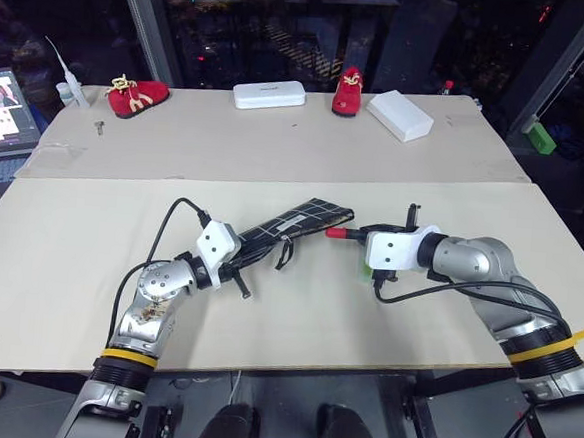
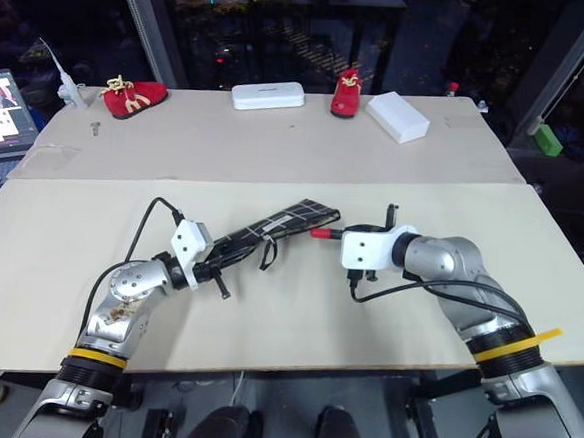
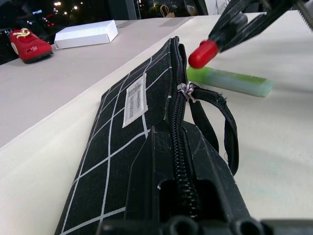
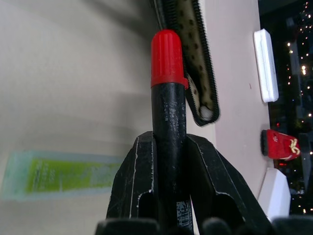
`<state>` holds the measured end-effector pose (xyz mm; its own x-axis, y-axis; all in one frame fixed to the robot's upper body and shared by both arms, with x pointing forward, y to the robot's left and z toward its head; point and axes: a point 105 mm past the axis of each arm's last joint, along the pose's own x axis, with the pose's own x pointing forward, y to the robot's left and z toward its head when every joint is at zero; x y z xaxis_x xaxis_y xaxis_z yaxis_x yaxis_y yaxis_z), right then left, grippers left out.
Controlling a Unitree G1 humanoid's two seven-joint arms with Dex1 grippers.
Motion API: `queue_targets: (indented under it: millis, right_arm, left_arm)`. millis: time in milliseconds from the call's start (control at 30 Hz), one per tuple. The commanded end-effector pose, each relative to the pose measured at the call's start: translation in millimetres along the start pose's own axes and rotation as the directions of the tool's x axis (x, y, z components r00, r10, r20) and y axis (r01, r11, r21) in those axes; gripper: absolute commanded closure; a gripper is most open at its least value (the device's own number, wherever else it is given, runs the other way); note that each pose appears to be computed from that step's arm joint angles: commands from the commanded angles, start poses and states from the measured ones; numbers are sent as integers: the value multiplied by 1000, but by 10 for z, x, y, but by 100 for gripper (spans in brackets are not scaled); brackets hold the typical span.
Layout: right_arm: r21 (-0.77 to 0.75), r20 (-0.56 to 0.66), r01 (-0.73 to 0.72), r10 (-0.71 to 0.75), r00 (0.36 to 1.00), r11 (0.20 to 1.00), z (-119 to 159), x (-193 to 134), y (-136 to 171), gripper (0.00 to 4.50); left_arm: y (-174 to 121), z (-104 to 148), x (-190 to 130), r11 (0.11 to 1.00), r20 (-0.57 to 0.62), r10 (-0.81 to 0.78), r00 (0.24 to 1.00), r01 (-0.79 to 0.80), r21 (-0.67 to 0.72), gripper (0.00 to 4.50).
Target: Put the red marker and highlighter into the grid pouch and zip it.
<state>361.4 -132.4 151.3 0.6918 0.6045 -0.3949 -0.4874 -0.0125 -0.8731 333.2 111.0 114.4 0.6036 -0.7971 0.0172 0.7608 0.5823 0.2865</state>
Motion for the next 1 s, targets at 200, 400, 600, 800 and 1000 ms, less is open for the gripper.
queue_targets:
  millis: [200, 400, 600, 800, 1000]
  right_arm:
    - [-32, 12, 85, -85, 996, 996, 9, -77, -298, 401]
    - [-66, -14, 58, -59, 998, 996, -53, -69, -251, 401]
    - [-119, 3, 53, -53, 999, 992, 41, 58, -247, 401]
    - [-183, 60, 40, -29, 998, 982, 256, 269, -234, 401]
    - [-275, 153, 33, 10, 988, 961, 567, 499, -174, 401]
  left_arm:
    - [-37, 87, -29, 999, 27, -10, 1000, 9, 35, 450]
    - [-54, 81, -28, 1000, 29, -10, 1000, 9, 30, 450]
    - [-79, 87, -7, 1000, 35, -17, 999, 16, 25, 450]
    - [-83, 72, 8, 1000, 32, -24, 999, 23, 21, 450]
    - [-62, 93, 48, 999, 41, -31, 999, 30, 21, 450]
